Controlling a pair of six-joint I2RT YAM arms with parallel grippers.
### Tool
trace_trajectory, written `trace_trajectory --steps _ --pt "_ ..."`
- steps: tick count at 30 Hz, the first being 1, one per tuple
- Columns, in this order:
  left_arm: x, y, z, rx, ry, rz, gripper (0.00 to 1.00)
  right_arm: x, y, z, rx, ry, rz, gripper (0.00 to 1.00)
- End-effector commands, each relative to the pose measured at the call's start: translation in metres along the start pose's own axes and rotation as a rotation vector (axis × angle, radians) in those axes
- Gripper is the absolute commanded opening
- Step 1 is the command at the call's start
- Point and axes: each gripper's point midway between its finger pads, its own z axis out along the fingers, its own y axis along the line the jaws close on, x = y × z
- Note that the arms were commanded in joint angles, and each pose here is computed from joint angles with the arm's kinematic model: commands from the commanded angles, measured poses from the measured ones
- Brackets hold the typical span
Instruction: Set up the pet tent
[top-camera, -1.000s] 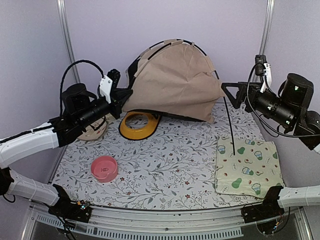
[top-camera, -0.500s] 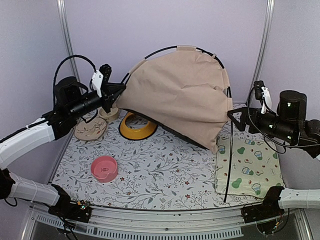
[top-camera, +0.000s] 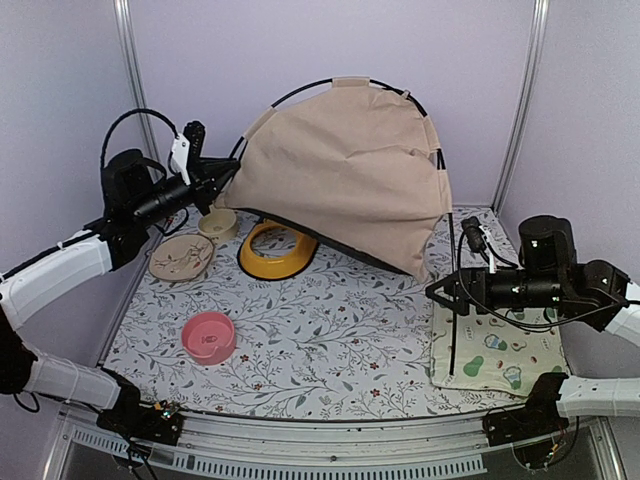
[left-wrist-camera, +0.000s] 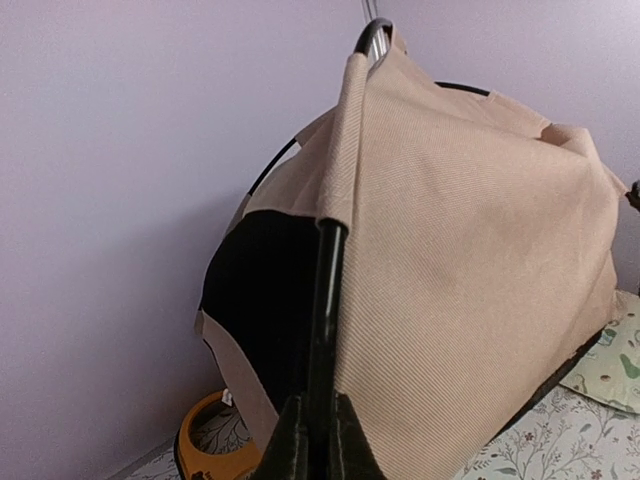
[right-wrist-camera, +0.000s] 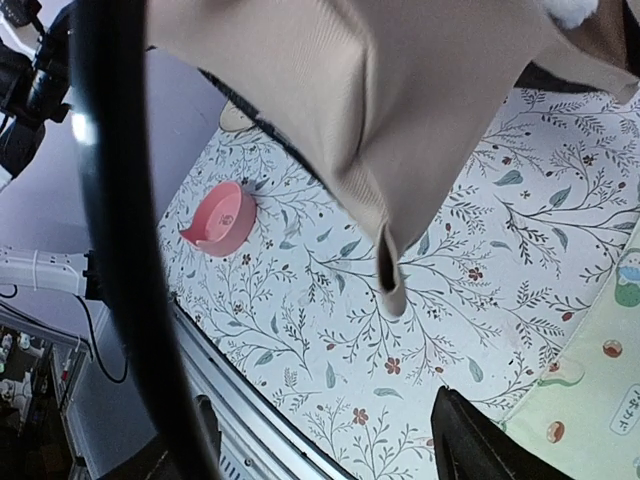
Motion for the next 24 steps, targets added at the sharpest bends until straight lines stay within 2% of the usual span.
trace_trajectory --steps 1,8,13,20,24 --pt "-0.034 0.013 0.0 0.026 -0.13 -0.002 0.0 0.004 0.013 0.004 -0.093 0.015 0.017 0.71" --pt "-0.026 0.024 0.002 0.049 -0.107 -0.012 0.0 0.015 -0.014 0.006 0.041 0.037 0.051 0.67" --pt "-0.02 0.027 0.003 0.058 -0.091 -0.017 0.0 0.021 -0.02 0.008 0.064 0.059 0.062 0.65" --pt "-0.016 0.029 0.003 0.057 -0.075 -0.021 0.0 0.014 -0.022 0.007 0.097 0.05 0.052 0.56" --pt "-0.015 0.03 0.003 0.051 -0.07 -0.016 0.0 0.009 -0.022 0.005 0.114 0.049 0.04 0.47"
